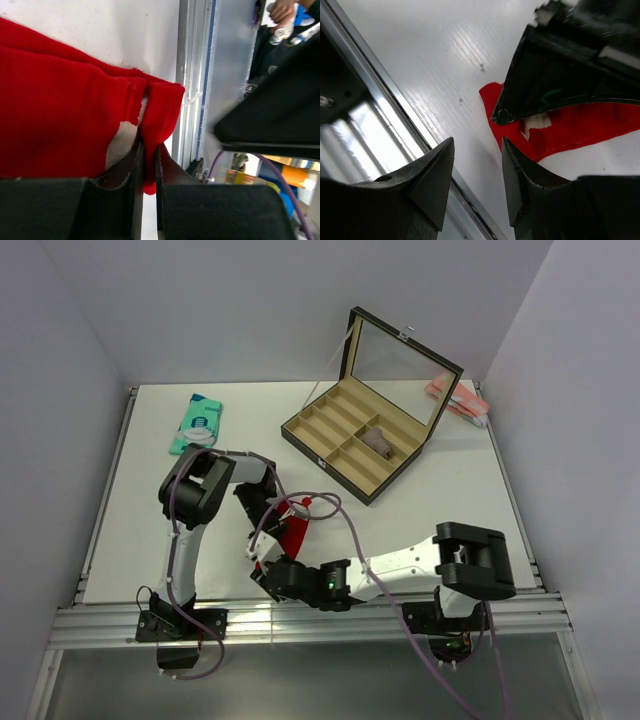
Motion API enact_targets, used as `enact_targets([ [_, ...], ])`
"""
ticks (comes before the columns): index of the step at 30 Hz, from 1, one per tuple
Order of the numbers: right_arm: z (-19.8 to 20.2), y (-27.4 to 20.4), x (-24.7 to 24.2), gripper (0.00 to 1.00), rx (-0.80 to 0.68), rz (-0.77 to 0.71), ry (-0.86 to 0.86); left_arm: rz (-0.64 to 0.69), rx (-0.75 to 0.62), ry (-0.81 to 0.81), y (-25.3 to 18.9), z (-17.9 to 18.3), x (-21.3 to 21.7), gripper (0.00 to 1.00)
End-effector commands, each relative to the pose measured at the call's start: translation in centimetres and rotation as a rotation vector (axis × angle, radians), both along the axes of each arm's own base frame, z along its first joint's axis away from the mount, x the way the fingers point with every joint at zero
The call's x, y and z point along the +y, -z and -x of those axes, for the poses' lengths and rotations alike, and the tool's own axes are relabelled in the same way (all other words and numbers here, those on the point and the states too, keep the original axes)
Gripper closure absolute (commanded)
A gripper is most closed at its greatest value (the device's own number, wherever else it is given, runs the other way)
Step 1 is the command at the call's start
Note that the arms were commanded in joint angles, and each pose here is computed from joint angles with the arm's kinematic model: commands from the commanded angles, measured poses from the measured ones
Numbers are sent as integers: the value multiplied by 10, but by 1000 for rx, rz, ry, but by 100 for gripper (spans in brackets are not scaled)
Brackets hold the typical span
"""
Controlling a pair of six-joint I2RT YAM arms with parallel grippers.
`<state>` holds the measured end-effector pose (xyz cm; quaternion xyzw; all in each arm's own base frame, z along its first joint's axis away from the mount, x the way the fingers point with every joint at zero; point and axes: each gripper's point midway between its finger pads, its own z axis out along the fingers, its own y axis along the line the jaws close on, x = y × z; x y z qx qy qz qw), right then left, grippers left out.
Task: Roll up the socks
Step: Roll the sock at the center of the board.
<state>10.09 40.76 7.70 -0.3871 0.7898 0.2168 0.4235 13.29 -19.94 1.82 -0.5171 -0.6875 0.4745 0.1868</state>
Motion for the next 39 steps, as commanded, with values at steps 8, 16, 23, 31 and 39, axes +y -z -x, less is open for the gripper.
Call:
enact_targets([
  [8,-15,23,1,47,-131,192,-15,5,-15,-5,11,-16,-6,100],
  [16,-27,32,-8,47,-239,297,14,-14,-7,-1,13,-14,-3,100],
  [23,-27,18,-13,46,-301,332,17,-31,4,6,17,-12,0,100],
  [31,-17,39,-6,46,-263,367,-60,-47,7,5,18,-13,1,100],
  [39,-21,54,-10,51,-254,384,-52,-50,7,-1,18,-16,-3,100],
])
